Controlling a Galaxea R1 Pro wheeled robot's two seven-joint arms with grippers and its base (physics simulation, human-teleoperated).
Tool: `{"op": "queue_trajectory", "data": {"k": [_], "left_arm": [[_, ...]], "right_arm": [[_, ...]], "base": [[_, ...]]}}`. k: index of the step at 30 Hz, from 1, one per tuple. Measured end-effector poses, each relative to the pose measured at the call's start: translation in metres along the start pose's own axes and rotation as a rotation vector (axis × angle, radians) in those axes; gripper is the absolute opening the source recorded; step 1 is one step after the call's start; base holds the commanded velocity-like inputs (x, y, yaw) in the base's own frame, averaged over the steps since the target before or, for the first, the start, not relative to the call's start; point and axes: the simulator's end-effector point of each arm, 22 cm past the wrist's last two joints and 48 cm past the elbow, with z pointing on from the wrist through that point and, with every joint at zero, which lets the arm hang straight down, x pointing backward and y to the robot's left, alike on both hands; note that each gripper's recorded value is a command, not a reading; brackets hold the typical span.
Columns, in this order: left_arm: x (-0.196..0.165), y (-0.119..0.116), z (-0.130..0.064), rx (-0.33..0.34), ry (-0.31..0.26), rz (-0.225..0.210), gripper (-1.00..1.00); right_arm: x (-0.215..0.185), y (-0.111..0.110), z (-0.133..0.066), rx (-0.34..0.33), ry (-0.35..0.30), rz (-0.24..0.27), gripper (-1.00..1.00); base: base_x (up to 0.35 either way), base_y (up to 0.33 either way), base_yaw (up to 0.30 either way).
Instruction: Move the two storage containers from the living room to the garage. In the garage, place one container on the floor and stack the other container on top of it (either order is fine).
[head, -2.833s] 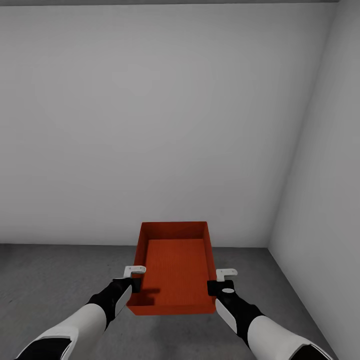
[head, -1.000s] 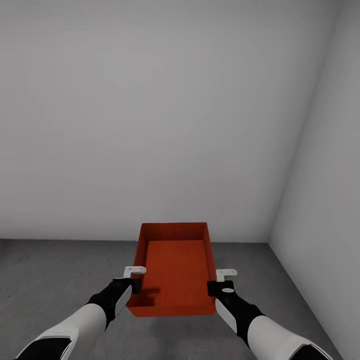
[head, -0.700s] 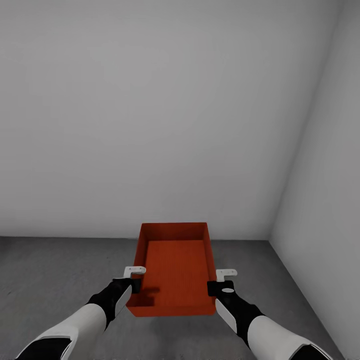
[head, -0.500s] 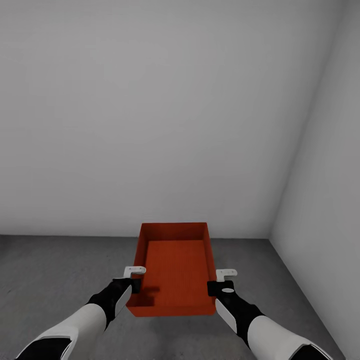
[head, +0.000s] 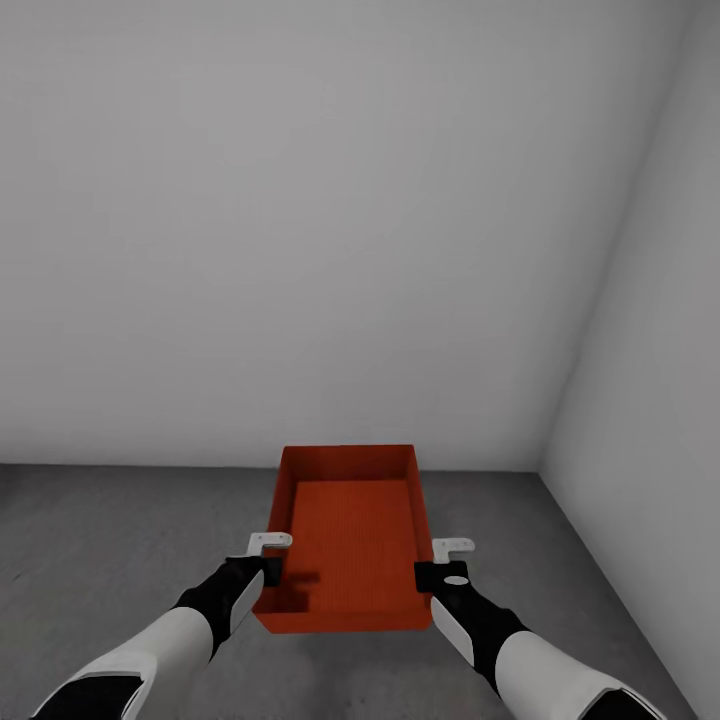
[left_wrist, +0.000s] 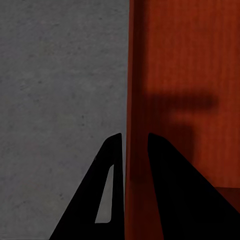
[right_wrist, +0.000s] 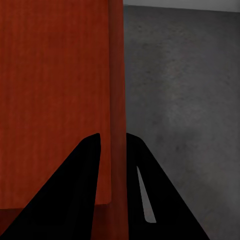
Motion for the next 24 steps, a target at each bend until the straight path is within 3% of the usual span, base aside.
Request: {"op": "queue_trajectory", "data": {"k": [24], "left_arm": [[0.034, -0.003, 0.041, -0.001, 0.037, 0.004, -1.00]], "right_arm": [[0.040, 0.003, 0.035, -0.001, 0.037, -0.002, -1.00]], "base": [[0.000, 0.000, 0.000]]}}
